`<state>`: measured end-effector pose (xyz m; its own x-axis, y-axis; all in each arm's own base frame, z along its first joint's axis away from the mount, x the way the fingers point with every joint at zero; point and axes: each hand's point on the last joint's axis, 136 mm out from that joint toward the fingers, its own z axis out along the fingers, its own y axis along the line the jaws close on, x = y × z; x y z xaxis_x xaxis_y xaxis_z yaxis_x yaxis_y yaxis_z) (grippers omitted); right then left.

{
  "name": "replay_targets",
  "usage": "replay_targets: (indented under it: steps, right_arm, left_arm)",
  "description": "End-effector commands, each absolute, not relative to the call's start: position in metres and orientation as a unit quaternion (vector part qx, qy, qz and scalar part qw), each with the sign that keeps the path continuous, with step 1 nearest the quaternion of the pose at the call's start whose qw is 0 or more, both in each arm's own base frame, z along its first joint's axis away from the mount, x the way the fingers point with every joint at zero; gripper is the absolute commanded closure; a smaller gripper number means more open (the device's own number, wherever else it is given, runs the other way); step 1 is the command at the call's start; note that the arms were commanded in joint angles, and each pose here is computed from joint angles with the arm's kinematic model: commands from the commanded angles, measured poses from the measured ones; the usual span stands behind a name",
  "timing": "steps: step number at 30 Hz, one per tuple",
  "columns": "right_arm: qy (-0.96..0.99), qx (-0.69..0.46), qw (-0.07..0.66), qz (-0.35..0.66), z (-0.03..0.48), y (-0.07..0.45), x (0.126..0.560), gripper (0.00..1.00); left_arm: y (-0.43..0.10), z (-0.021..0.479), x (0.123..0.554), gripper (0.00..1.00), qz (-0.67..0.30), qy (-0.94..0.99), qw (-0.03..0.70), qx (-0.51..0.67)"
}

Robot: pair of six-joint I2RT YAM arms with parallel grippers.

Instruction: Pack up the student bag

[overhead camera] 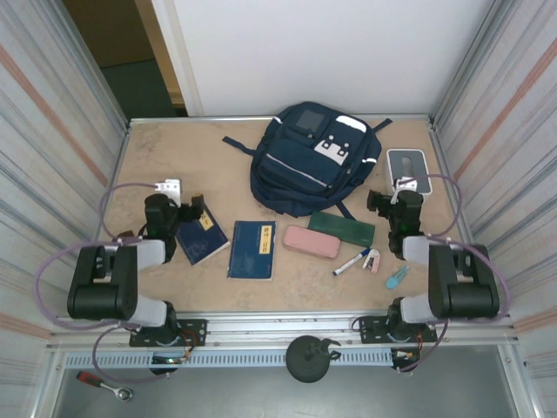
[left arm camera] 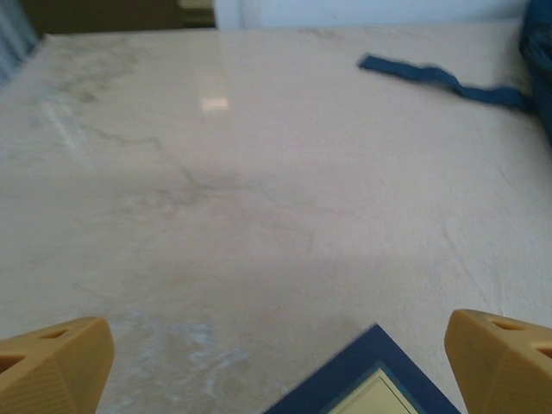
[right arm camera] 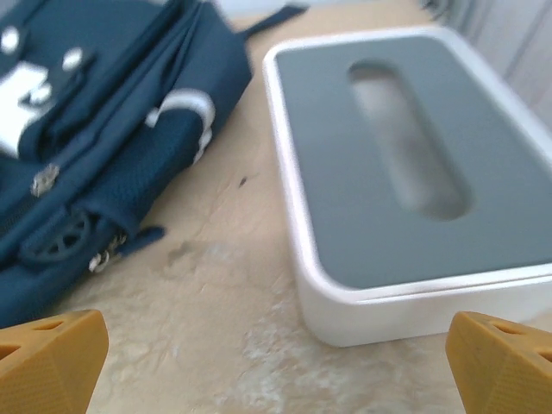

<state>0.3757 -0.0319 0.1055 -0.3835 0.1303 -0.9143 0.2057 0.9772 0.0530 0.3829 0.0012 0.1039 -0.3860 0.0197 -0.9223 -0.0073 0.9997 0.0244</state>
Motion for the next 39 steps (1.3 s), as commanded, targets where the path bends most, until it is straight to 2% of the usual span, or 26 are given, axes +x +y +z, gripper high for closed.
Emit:
replay_targets:
  steps: [1, 4, 7, 10, 13, 15, 21, 24, 30, 32, 35, 37, 39]
  right_arm:
    - [0.792, 0.236, 0.559, -0.065, 0.150, -0.075, 0.350, 0.01]
    - [0.790, 0.318, 0.522, -0.033, 0.167, -0.089, 0.328, 0.01]
    - [0.827, 0.265, 0.491, 0.062, 0.174, -0.050, 0.340, 0.01]
    - [0.867, 0.213, 0.430, 0.132, 0.162, 0.000, 0.355, 0.01]
    - [0.911, 0.155, 0.354, 0.141, 0.146, 0.047, 0.370, 0.00]
    - [0.923, 0.138, 0.331, 0.140, 0.139, 0.064, 0.382, 0.02]
    - [0.912, 0.212, 0.290, 0.197, 0.110, 0.062, 0.412, 0.10]
    - [0.927, 0.207, 0.247, 0.194, 0.087, 0.071, 0.422, 0.17]
    - [0.921, 0.219, 0.237, 0.218, 0.061, 0.079, 0.452, 0.23]
    - [0.920, 0.223, 0.226, 0.229, 0.053, 0.082, 0.460, 0.33]
    - [0.918, 0.225, 0.219, 0.241, 0.048, 0.087, 0.466, 0.57]
    - [0.914, 0.222, 0.227, 0.252, 0.053, 0.092, 0.466, 0.66]
    - [0.910, 0.214, 0.233, 0.267, 0.063, 0.099, 0.465, 0.76]
  left_arm:
    - [0.035, 0.127, 0.371, 0.01, 0.054, 0.826, 0.553, -0.095]
    - [0.037, 0.143, 0.364, 0.01, 0.030, 0.824, 0.547, -0.146]
    - [0.014, 0.154, 0.366, 0.01, -0.057, 0.824, 0.534, -0.179]
    - [-0.039, 0.162, 0.376, 0.01, -0.149, 0.836, 0.510, -0.140]
    - [-0.098, 0.156, 0.378, 0.01, -0.182, 0.869, 0.452, -0.087]
    - [-0.142, 0.149, 0.376, 0.01, -0.215, 0.886, 0.410, -0.040]
    - [-0.227, 0.119, 0.370, 0.01, -0.257, 0.914, 0.311, 0.025]
    - [-0.247, 0.101, 0.378, 0.01, -0.267, 0.921, 0.282, 0.032]
    - [-0.273, 0.087, 0.396, 0.06, -0.302, 0.918, 0.255, 0.034]
    - [-0.279, 0.082, 0.400, 0.10, -0.312, 0.917, 0.247, 0.030]
    - [-0.286, 0.075, 0.403, 0.17, -0.324, 0.917, 0.232, 0.027]
    - [-0.287, 0.072, 0.406, 0.25, -0.329, 0.916, 0.231, 0.022]
    - [-0.286, 0.073, 0.410, 0.37, -0.335, 0.912, 0.237, 0.014]
